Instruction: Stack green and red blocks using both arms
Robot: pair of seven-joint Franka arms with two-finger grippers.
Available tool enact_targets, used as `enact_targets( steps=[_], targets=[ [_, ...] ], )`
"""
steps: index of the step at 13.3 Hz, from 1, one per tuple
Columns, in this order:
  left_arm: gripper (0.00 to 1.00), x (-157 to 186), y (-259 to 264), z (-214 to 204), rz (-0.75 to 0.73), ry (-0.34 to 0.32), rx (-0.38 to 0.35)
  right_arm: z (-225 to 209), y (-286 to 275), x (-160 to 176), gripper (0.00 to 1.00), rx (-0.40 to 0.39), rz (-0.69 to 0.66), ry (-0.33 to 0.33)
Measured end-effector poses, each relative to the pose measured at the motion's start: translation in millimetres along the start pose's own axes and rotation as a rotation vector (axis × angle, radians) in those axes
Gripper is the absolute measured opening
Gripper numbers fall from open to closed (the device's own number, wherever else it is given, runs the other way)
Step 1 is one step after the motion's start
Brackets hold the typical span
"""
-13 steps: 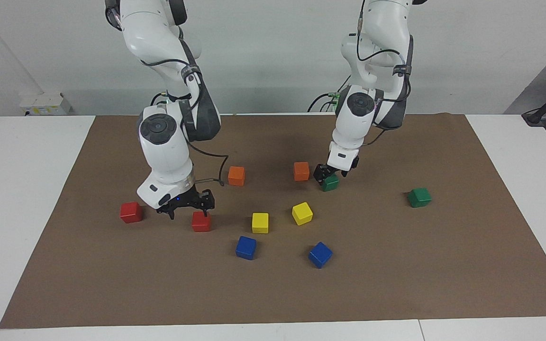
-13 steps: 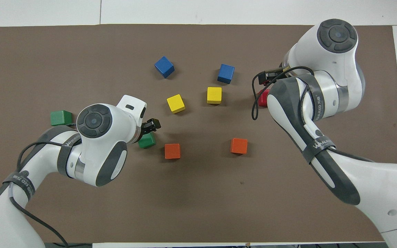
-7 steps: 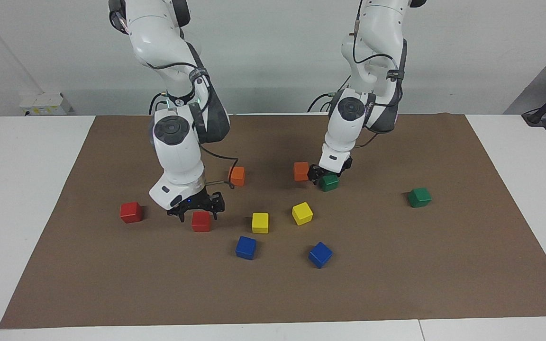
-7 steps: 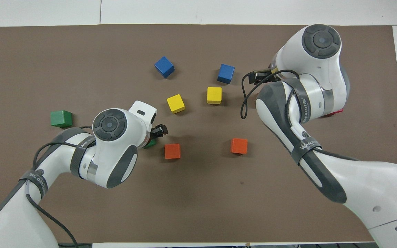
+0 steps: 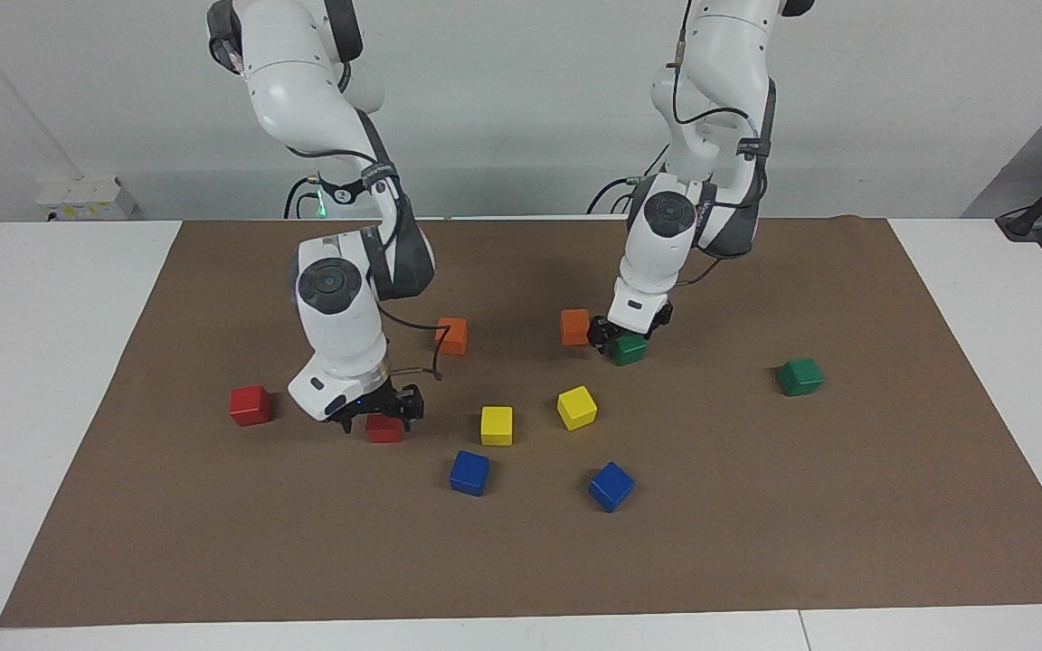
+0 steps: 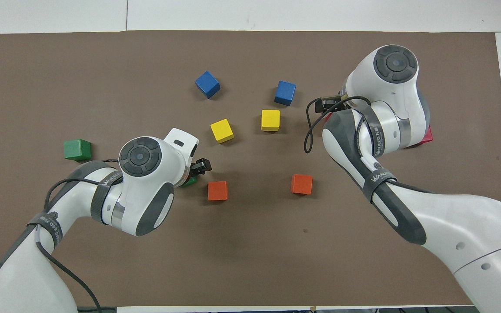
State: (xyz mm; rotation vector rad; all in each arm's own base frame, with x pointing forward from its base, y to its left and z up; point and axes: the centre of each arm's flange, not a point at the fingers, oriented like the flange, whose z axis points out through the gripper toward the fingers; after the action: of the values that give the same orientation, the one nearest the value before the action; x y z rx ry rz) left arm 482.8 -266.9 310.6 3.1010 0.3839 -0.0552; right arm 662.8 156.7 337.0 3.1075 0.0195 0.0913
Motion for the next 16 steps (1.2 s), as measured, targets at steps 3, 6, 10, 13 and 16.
enact_targets(
  steps=[3, 6, 10, 13, 16],
  targets=[
    [1.0, 0, 0, 1, -0.001, -0.002, 0.002, 7, 0, -3, 1.0, 0.001, -0.001, 0.002],
    [1.0, -1, -2, 4, -0.001, -0.006, 0.006, 15, 0, -7, 1.0, 0.003, -0.001, 0.004],
    [0.91, -2, -4, 7, -0.003, -0.01, 0.01, 27, -2, -12, 1.0, 0.009, 0.007, 0.019],
    [0.55, -1, -6, 6, -0.006, -0.012, 0.012, 34, -4, -16, 1.0, 0.011, 0.012, 0.018],
    [0.55, 17, -20, -16, 0.002, -0.028, 0.026, 37, -5, -19, 0.85, 0.01, 0.011, 0.01]
  ],
)
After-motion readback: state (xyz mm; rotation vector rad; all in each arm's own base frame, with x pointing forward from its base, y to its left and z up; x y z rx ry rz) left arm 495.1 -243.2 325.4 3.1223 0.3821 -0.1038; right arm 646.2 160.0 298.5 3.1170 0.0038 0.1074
